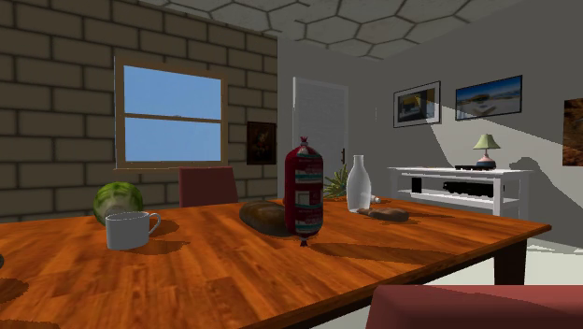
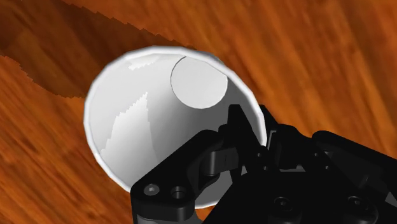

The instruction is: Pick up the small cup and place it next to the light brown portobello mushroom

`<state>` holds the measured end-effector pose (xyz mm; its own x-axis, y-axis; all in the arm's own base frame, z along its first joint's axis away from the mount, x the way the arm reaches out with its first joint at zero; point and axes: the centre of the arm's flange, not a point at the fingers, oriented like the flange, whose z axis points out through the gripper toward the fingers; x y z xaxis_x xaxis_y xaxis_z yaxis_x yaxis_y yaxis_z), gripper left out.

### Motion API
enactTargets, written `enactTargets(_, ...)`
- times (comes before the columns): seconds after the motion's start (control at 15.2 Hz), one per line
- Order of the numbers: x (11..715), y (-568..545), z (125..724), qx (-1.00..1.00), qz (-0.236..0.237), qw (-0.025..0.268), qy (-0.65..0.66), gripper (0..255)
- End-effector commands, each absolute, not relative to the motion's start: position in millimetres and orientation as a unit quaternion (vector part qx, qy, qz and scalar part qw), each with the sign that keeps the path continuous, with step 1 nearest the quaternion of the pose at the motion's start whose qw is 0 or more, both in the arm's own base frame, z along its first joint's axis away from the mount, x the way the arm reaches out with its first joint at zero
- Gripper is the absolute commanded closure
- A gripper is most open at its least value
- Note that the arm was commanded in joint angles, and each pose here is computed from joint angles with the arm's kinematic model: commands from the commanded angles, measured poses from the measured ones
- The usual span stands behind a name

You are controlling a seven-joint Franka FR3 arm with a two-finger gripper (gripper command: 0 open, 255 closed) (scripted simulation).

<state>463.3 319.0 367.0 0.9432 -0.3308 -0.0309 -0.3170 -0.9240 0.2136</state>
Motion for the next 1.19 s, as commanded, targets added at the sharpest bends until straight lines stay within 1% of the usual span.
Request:
enactTargets(0.0,463,319,367,0.980,-0.033,0.103,-0.165,255)
enactTargets(0.13,463,319,367,0.980,-0.033,0.103,-0.165,255)
enactTargets(0.2,463,319,367,0.980,-0.033,0.103,-0.165,0)
enactTargets(0.53,463,319,367,0.980,-0.033,0.103,-0.165,0)
enactTargets(0.79,468,328,416,0.980,-0.033,0.103,-0.165,0)
enactTargets(1.12,468,328,416,0.980,-0.033,0.103,-0.165,0)
